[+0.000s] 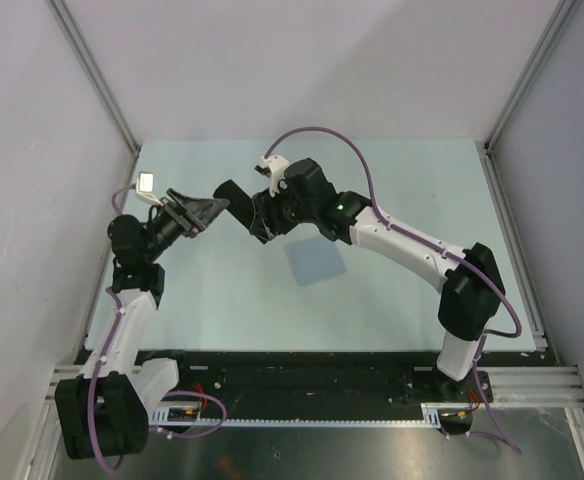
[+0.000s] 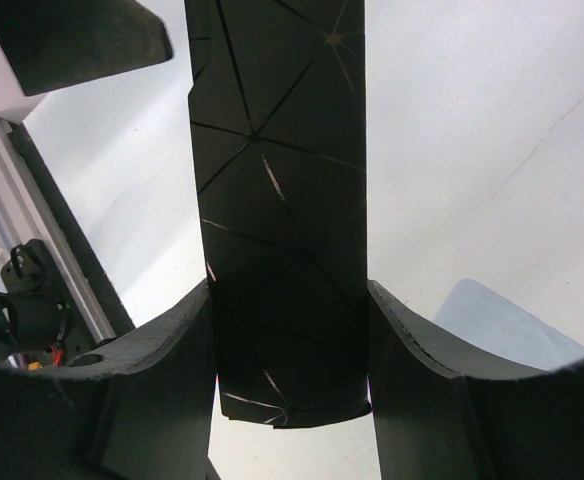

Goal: Organize the sunglasses
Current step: Open the sunglasses case and the sunglasses case.

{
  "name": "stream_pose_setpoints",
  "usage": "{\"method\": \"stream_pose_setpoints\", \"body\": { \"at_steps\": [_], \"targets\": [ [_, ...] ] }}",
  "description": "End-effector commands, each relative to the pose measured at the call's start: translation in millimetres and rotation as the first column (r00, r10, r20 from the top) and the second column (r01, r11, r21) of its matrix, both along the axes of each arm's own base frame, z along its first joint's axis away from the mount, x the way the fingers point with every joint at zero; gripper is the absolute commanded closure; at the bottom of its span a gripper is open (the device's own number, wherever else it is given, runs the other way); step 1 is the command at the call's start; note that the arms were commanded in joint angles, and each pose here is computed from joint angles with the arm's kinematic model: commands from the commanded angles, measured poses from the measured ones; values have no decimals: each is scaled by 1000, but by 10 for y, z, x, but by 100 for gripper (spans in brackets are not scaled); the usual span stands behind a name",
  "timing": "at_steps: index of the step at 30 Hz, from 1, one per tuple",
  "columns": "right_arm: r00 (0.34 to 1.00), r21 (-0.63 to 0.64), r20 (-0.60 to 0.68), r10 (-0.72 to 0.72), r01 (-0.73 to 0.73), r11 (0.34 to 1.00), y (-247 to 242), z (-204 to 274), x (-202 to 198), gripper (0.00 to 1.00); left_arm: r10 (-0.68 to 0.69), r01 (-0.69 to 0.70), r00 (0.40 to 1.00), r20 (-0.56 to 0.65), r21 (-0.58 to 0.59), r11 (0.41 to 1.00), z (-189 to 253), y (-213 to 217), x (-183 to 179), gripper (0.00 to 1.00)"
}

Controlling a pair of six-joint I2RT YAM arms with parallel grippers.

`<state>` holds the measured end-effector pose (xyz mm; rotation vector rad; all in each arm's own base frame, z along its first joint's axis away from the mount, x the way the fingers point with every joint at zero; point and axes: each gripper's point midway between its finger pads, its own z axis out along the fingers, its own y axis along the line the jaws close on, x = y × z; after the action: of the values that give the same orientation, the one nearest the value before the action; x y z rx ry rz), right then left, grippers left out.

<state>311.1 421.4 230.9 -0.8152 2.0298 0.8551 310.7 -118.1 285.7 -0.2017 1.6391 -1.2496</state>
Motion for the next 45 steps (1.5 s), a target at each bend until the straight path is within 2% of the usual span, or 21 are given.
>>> {"method": "stream_pose_setpoints", "body": {
  "at_steps": [1,7,12,18,21,24,25,32,37,38,45],
  "targets": [
    [996,149,92,21,-35,988,43,759,-100,75,24,-22,997,74,-28,999,232,18,-13,21],
    [993,175,111,31,-51,983,29,918,-157,75,57,-55,997,48,-42,998,128,54,-9,22],
    [992,174,109,58,-76,982,36,913,-241,75,77,-75,995,55,-50,996,177,80,22,30],
    [991,185,100,84,-101,977,84,932,-326,75,71,-67,994,82,-52,996,284,71,37,31],
    [991,191,100,90,-108,976,93,947,-344,75,70,-67,995,67,-58,996,230,60,30,35],
    [991,196,97,92,-110,974,93,953,-356,75,70,-66,996,59,-65,996,179,35,13,51],
    [991,198,97,97,-114,973,97,960,-363,75,77,-73,995,60,-69,995,180,43,4,60],
    [986,216,86,143,-158,964,106,984,-461,75,82,-76,994,70,-78,994,209,44,-15,72],
    [980,248,66,189,-199,948,78,1042,-523,75,64,-59,995,79,-63,996,212,26,-15,97],
    [980,261,58,192,-200,944,71,1063,-523,75,58,-53,995,80,-59,997,211,17,-16,100],
    [958,287,33,286,-283,915,18,1188,-698,74,-32,29,991,131,25,999,210,-74,-60,100]
  ]
}}
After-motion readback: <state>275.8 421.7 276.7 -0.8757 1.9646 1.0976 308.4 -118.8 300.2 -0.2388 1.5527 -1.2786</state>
